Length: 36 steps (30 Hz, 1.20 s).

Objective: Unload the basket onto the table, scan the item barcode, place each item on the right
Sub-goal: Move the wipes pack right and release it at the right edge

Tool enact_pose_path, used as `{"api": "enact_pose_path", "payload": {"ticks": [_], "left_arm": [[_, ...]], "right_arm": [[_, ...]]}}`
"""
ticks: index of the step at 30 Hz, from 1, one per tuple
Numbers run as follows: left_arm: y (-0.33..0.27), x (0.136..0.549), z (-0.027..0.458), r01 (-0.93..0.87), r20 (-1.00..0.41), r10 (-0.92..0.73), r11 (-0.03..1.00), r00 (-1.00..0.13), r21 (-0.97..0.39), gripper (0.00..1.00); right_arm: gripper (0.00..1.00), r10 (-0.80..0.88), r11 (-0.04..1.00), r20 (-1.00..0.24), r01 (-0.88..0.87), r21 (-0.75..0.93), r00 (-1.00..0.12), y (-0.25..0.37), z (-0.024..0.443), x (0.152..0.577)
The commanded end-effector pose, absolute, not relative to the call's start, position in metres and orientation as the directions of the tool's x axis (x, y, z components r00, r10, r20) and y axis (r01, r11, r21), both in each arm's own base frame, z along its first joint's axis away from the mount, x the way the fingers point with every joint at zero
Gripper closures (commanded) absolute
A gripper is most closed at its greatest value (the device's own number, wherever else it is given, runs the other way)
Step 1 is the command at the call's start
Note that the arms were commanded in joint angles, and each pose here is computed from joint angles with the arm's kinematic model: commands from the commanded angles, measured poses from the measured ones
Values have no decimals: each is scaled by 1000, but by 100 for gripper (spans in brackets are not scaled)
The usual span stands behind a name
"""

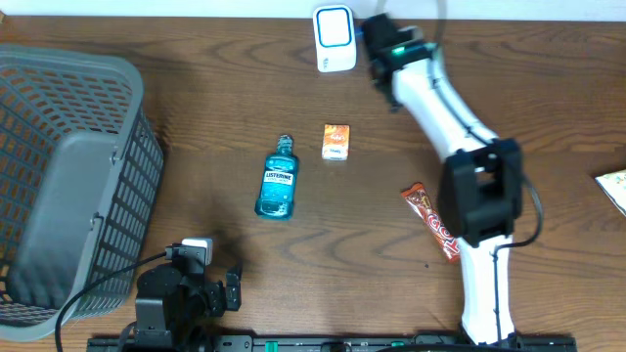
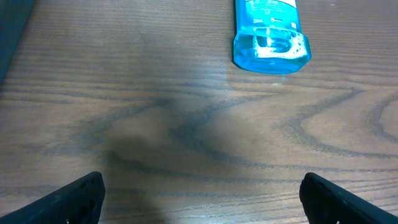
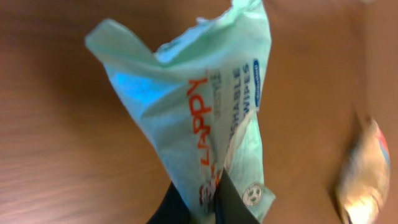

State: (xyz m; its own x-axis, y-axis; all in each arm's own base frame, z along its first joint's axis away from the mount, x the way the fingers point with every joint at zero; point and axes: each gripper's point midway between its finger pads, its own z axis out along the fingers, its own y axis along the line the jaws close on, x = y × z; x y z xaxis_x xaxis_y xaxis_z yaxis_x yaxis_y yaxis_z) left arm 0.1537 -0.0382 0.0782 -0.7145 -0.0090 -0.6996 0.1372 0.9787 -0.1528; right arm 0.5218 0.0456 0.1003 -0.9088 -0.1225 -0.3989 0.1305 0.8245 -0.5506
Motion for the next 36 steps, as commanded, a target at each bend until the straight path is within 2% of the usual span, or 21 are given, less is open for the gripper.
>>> {"api": "enact_pose_path", "payload": {"ticks": [1, 5, 12, 17, 18, 20, 21, 22, 23, 25, 30, 36], "left_arm": [[-39, 153, 76, 137, -694, -11, 978, -720, -157, 0], [-39, 153, 76, 137, -694, -11, 978, -720, -157, 0], [-39, 153, 76, 137, -694, -11, 978, -720, -157, 0], [-39, 153, 76, 137, -694, -11, 978, -720, -157, 1], [-39, 153, 76, 137, -694, -11, 978, -720, -157, 0], [-39, 153, 76, 137, -694, -11, 978, -720, -157, 0], [-39, 153, 76, 137, -694, -11, 978, -720, -157, 0], [-39, 153, 76, 137, -694, -11, 978, -720, -157, 1], [-39, 153, 76, 137, -694, -11, 978, -720, -157, 1], [-39, 153, 76, 137, -694, -11, 978, -720, -157, 0], [-39, 153, 76, 137, -694, -11, 978, -720, -157, 0], [-39, 153, 76, 137, -694, -11, 978, -720, -157, 0]], "right_arm": [[99, 129, 718, -429, 382, -582, -894, -57, 121, 499], [99, 323, 633, -399, 509, -583, -858, -137, 109, 468], [99, 572, 603, -364, 678, -421, -735, -227, 64, 435], [99, 622, 698, -290, 683, -215, -727, -245, 58, 435], [96, 618, 720, -281, 672, -175, -735, -244, 60, 437], [76, 627, 742, -272, 666, -75, -730, -238, 71, 444], [56, 631, 748, -273, 662, -33, -726, -234, 77, 447], [31, 631, 757, -276, 654, 14, -725, -227, 86, 452], [17, 629, 765, -280, 641, 58, -725, -220, 96, 456], [2, 618, 782, -296, 610, 131, -728, -203, 118, 462], [1, 563, 825, -406, 518, 225, -720, -163, 195, 465], [1, 435, 899, -581, 361, 247, -688, -98, 300, 443]]}}
